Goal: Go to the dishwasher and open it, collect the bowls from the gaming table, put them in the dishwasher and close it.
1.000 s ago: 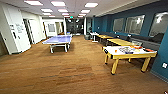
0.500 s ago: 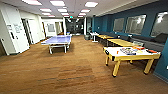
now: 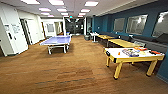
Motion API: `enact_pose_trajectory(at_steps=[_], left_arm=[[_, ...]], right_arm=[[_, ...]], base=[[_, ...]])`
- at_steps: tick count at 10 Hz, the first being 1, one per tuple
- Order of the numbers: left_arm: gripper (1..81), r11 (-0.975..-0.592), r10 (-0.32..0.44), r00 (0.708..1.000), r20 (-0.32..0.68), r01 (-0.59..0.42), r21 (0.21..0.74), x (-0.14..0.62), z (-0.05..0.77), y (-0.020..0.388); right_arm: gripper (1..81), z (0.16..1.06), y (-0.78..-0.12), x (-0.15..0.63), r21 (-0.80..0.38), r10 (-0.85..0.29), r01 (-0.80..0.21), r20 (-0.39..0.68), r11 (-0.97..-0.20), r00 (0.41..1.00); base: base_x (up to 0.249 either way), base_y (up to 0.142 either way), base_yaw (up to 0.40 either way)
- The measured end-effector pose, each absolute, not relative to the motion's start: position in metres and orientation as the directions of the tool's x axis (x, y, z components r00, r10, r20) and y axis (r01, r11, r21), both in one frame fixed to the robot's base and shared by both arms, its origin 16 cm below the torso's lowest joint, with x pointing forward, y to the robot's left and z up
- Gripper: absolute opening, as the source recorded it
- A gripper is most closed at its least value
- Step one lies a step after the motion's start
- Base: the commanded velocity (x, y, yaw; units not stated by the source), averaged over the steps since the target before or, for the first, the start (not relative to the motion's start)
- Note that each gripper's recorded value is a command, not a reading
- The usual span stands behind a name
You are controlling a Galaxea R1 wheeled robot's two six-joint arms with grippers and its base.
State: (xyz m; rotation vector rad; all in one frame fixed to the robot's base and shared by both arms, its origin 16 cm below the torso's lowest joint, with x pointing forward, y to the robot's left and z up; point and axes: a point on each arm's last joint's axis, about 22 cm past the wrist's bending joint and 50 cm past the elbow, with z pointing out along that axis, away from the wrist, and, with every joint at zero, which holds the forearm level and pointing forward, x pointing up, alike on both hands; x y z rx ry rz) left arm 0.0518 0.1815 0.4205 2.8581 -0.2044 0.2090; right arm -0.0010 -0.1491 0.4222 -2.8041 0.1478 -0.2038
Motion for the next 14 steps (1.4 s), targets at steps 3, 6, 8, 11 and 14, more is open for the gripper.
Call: enact_pose_trajectory(at_steps=[3,6,8,11,14], left_arm=[[81.1,-0.954,-0.124,0.980,0.154,-0.160,0.252,0.051,0.420,0.182],[81.1,-0.956,-0.139,0.985,0.100,-0.160,0.246,0.039,0.418,0.185],[81.1,-0.956,-0.143,0.985,0.092,-0.161,0.244,0.039,0.418,0.185],[81.1,-0.956,-0.144,0.986,0.085,-0.161,0.245,0.037,0.418,0.184],[81.1,-0.956,-0.144,0.986,0.085,-0.161,0.245,0.037,0.418,0.184]], right_arm=[[81.1,0.422,-0.152,-0.002,-0.323,-0.125,-0.080,0.122,-0.943,0.985],[81.1,0.420,-0.164,-0.008,-0.307,-0.124,-0.083,0.116,-0.948,0.986],[81.1,0.420,-0.166,-0.008,-0.304,-0.124,-0.084,0.116,-0.949,0.985],[81.1,0.418,-0.168,-0.016,-0.294,-0.113,-0.089,0.066,-0.952,0.991],[81.1,0.418,-0.168,-0.018,-0.292,-0.110,-0.089,0.056,-0.952,0.992]], base=[[0.197,0.000,0.000],[0.194,0.000,0.000],[0.194,0.000,0.000],[0.194,0.000,0.000],[0.194,0.000,0.000]])
